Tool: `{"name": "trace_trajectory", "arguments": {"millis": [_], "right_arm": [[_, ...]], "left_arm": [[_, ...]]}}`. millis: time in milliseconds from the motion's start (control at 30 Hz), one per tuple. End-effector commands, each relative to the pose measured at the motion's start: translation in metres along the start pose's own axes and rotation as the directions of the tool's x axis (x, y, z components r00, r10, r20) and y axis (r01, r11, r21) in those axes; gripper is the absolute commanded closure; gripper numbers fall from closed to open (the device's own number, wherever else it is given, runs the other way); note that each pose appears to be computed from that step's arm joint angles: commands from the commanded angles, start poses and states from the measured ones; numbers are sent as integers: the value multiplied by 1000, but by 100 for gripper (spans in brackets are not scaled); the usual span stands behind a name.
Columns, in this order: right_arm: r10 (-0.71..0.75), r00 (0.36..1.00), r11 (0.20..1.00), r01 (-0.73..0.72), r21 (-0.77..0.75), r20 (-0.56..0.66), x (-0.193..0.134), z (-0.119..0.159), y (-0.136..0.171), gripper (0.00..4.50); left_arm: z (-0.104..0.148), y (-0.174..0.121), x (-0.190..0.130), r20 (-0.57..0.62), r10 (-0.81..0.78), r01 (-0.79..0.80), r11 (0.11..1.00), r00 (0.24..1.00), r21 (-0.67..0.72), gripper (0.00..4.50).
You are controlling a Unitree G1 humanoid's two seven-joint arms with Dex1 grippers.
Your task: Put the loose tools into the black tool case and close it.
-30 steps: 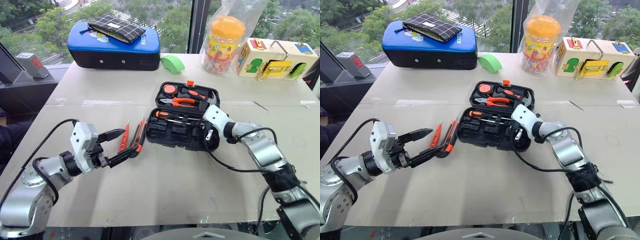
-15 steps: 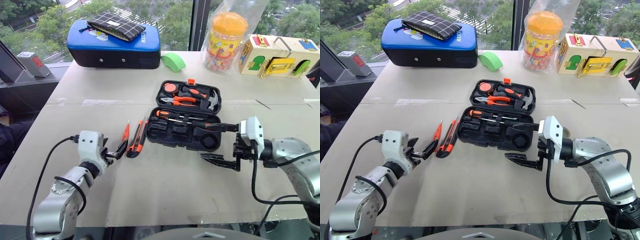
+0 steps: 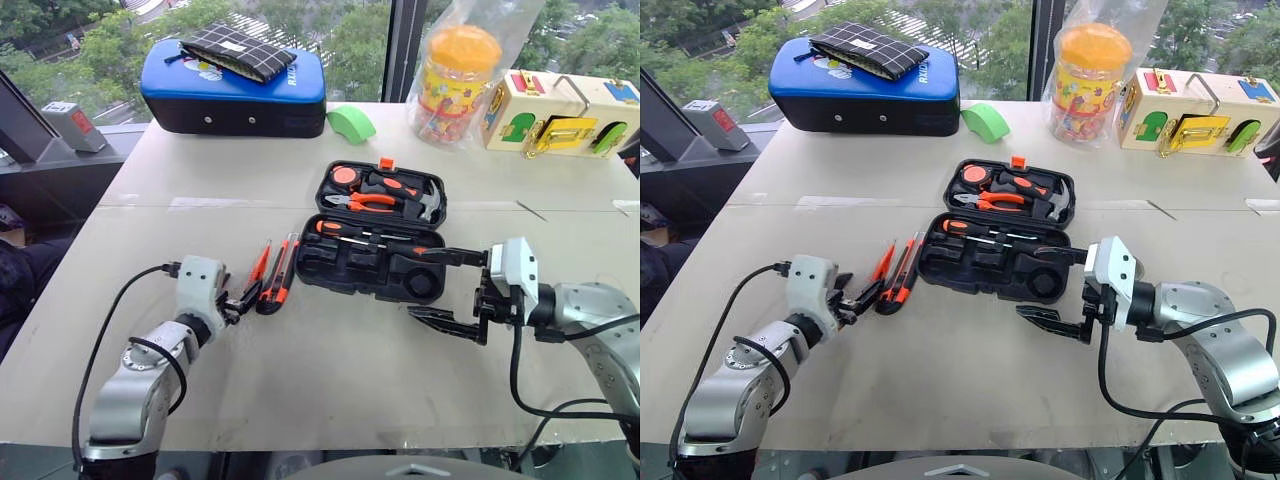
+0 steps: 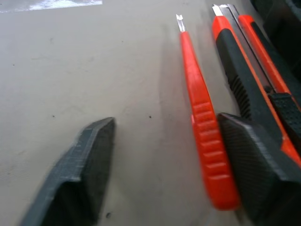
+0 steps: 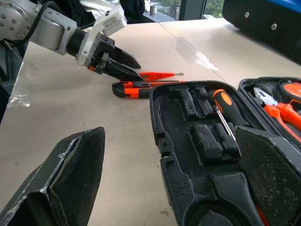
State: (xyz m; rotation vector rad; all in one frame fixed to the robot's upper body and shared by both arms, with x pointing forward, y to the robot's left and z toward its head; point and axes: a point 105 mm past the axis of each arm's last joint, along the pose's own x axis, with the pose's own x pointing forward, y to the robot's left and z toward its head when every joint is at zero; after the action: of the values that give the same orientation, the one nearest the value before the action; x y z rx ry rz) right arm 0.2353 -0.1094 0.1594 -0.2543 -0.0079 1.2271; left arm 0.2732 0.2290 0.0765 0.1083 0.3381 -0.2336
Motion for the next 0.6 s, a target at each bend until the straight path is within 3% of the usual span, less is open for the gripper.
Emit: {"name": "trace_trajectory", "arguments": {"millis": [33, 200, 300, 433, 500, 600], "right_arm": [[-14, 999, 999, 15, -52, 29, -1, 11, 0, 0], [-19, 999, 998, 21, -55, 29, 0, 12, -1, 0], [-18, 999, 998, 20, -58, 30, 2, 12, 0, 0], [-15, 999, 998, 17, -61, 32, 3, 13, 0, 0], [-12, 999, 998, 14, -61, 31, 3, 13, 0, 0], [-8, 1000, 998, 9, -59, 30, 3, 12, 1, 0]], "left_arm": [[-5, -2, 2, -24, -26, 26, 1000, 999, 8, 97], [-3, 2, 5, -19, -30, 30, 999, 999, 21, 97], [-4, 8, 5, -21, -31, 31, 999, 999, 35, 179], [-2, 13, 3, -12, -59, 59, 997, 998, 43, 376], [4, 14, 0, 23, -92, 92, 996, 996, 3, 445], [11, 17, -6, 48, -157, 160, 983, 986, -90, 446]]}}
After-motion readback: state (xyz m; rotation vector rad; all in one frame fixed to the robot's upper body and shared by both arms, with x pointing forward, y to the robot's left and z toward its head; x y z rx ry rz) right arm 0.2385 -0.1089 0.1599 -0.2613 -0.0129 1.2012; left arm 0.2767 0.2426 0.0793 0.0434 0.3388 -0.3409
